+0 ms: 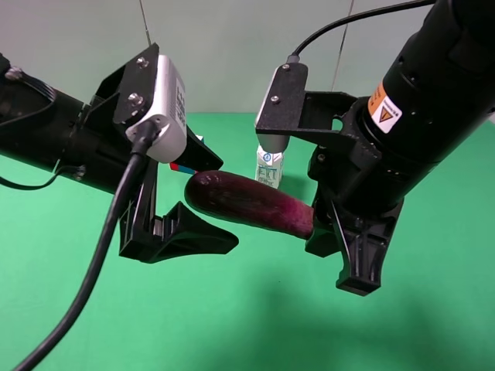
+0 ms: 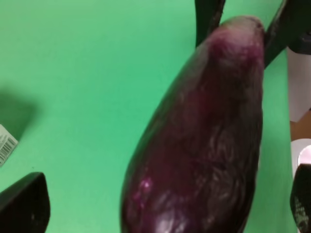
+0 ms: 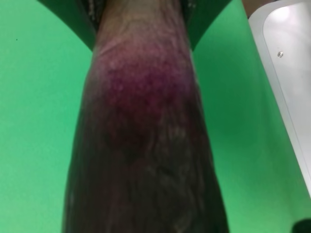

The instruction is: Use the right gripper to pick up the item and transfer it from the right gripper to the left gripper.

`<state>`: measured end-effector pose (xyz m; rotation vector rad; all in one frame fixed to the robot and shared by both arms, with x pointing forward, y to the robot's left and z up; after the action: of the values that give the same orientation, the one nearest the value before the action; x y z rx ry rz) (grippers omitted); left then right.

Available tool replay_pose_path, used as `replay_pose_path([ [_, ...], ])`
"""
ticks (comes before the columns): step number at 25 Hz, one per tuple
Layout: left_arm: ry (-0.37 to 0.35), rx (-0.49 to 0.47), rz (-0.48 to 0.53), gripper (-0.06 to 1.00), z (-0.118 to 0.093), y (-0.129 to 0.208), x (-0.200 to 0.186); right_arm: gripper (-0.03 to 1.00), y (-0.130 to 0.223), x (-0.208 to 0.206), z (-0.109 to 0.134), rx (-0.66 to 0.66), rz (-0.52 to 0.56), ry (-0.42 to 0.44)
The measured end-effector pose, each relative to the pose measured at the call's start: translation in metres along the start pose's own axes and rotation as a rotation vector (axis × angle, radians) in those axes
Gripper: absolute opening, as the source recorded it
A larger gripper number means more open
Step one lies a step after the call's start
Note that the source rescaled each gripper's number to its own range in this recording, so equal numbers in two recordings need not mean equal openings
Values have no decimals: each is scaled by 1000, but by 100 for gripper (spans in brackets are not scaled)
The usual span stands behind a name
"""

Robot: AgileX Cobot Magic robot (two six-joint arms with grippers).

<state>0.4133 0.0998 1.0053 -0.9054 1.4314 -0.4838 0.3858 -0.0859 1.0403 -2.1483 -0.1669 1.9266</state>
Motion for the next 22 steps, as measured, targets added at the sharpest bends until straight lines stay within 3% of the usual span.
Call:
replay_pose_path([
  [5, 0, 1, 0, 87, 0, 0, 0, 0, 0, 0, 0, -3, -3, 2],
  [13, 6, 17, -1, 34, -1, 0, 0, 0, -1, 0, 0, -59, -7, 4],
  [22, 47, 23, 5, 2, -5, 1, 0, 0, -4, 0, -2, -192, -37, 23],
])
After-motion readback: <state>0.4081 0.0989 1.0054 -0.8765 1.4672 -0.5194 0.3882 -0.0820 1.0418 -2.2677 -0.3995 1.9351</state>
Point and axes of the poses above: a point on each arm's last joint axis where the gripper is mounted, x pointing out along that axis toward the gripper, z along the wrist's bending axis when the last joint is at zero, y = z × x, the point moved 2 cm from there along x, pointing out along that axis toward the gripper, and after that the axes turned 6 degrees about -x, right-handed, at the moved point
